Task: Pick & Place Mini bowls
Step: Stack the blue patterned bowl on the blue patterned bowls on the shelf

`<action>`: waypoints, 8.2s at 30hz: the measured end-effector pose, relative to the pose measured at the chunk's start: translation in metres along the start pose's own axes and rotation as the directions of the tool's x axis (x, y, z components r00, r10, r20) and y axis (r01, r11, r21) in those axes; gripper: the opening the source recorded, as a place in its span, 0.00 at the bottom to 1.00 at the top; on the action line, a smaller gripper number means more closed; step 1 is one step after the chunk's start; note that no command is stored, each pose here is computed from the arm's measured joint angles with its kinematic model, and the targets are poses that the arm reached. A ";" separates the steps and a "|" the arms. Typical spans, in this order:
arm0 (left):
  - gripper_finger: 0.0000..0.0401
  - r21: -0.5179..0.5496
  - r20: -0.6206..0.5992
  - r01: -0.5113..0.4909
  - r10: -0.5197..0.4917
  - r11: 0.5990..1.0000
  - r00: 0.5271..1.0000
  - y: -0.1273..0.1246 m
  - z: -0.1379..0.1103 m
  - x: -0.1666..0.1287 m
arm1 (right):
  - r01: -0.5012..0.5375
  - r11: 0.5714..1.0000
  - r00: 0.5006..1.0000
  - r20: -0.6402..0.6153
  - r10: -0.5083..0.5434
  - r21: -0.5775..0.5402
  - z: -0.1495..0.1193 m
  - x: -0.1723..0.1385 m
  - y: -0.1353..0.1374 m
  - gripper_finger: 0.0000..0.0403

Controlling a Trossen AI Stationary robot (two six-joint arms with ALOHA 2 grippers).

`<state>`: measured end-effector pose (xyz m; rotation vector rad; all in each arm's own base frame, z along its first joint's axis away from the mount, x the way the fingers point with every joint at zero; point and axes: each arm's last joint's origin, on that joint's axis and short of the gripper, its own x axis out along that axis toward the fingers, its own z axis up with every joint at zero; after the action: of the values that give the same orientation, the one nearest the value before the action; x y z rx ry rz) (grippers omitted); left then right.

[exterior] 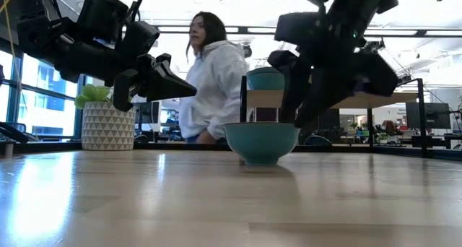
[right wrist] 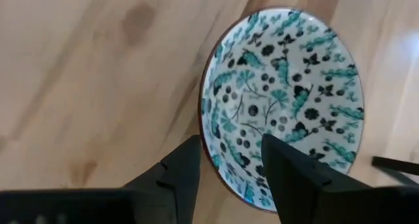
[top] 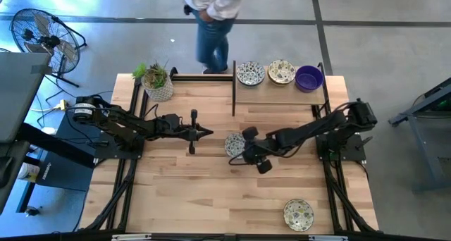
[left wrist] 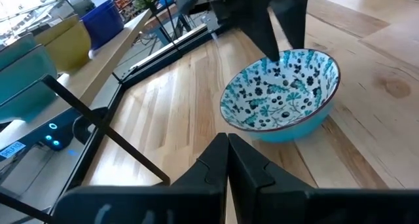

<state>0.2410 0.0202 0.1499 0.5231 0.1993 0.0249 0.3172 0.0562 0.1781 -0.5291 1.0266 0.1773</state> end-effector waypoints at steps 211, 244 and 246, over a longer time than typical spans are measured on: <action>0.00 -0.034 -0.032 0.021 -0.023 0.999 0.999 -0.002 -0.003 0.000 | 0.081 0.905 0.996 -0.058 -0.062 0.419 -0.069 -0.138 -0.265 0.00; 0.00 -0.039 -0.028 0.025 -0.026 0.999 0.999 -0.002 -0.003 0.000 | 0.130 0.847 0.990 -0.118 -0.080 0.516 -0.109 -0.122 -0.294 0.00; 0.00 -0.038 -0.028 0.025 -0.026 0.999 0.999 -0.002 -0.003 0.000 | 0.126 0.847 0.990 -0.124 -0.071 0.517 -0.109 -0.122 -0.293 0.00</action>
<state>0.2403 0.0199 0.1464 0.4824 0.2326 0.0116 0.2826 -0.2383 0.3355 -0.0880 1.0891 -0.2255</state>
